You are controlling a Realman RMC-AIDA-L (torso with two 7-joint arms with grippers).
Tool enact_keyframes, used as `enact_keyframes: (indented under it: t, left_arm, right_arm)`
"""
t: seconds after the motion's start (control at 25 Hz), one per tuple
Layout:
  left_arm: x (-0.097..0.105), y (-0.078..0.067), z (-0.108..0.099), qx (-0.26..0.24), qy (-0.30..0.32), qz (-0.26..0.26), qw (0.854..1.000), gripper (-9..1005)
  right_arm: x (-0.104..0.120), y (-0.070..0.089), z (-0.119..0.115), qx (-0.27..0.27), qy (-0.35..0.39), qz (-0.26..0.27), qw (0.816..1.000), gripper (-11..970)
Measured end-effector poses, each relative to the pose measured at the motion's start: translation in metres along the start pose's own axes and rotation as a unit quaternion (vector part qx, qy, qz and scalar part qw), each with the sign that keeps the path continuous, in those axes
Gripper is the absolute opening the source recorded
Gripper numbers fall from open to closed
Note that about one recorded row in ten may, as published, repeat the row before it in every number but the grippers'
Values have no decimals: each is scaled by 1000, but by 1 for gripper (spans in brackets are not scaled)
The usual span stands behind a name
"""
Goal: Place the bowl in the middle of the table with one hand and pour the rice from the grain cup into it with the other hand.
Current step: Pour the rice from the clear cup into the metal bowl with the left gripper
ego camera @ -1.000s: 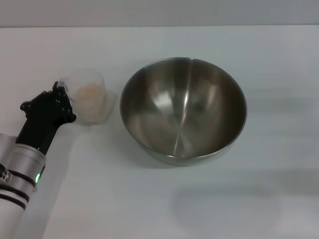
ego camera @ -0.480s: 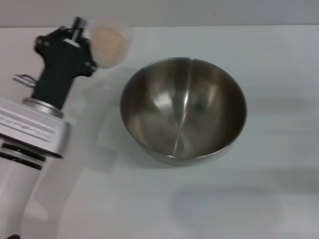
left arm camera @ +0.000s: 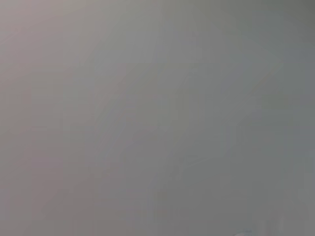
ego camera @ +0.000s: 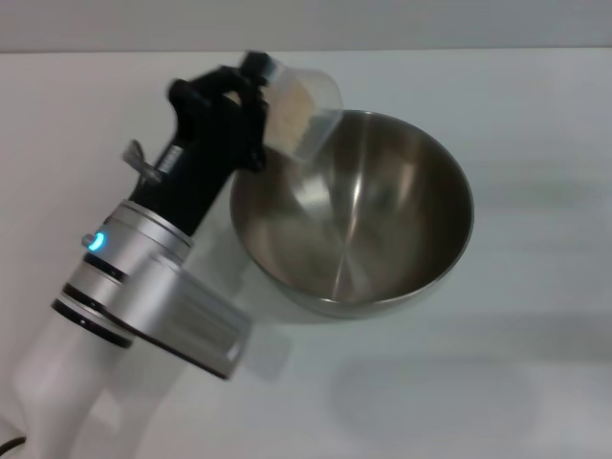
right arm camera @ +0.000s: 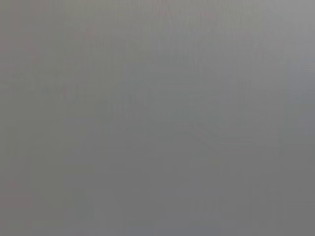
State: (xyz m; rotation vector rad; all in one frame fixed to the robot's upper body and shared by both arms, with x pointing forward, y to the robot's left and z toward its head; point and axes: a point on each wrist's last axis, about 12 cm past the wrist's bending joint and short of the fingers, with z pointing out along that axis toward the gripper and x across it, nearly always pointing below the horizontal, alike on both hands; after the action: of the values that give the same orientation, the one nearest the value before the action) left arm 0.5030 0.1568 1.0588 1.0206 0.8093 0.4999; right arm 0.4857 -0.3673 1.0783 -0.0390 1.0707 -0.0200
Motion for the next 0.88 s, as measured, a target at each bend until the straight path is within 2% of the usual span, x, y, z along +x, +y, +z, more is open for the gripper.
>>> enact_keyframes:
  t: [0.04,0.08,0.12,0.2,0.24,0.28,0.4,0.44,0.64,0.88]
  left_arm:
    - [-2,-2,-1,5,-6,21,1000,26]
    - [-9,-7,-2,18,-21,76,997,26]
    - [-9,-7,-2,18,-21,76,997,26]
    - [-13,-11,-4,31,-31,124,991,26]
    - [-13,-11,-4,31,-31,124,991,26]
    - [-15,-16,-5,44,-41,173,983,26]
    - [-16,-17,-5,49,-43,189,980,27]
    - [-17,-19,-6,55,-49,223,972,27]
    - [-19,-21,-6,56,-57,265,961,27]
    - [-21,-23,-9,53,-70,348,933,27]
  right_arm:
    - [0,0,1,-1,-1,0,1000,403]
    - [-1,0,1,-1,-3,0,1000,404]
    - [-1,0,1,-1,-3,0,1000,404]
    - [-1,0,2,-2,-5,-1,1000,404]
    - [-1,0,2,-3,-6,0,1000,404]
    - [-1,1,2,-3,-7,0,1000,404]
    - [-2,1,3,-4,-8,-1,1000,403]
    - [-2,1,3,-4,-9,-1,1000,403]
    - [-2,1,3,-4,-9,-1,1000,403]
    - [-2,1,3,-5,-9,-1,1000,404]
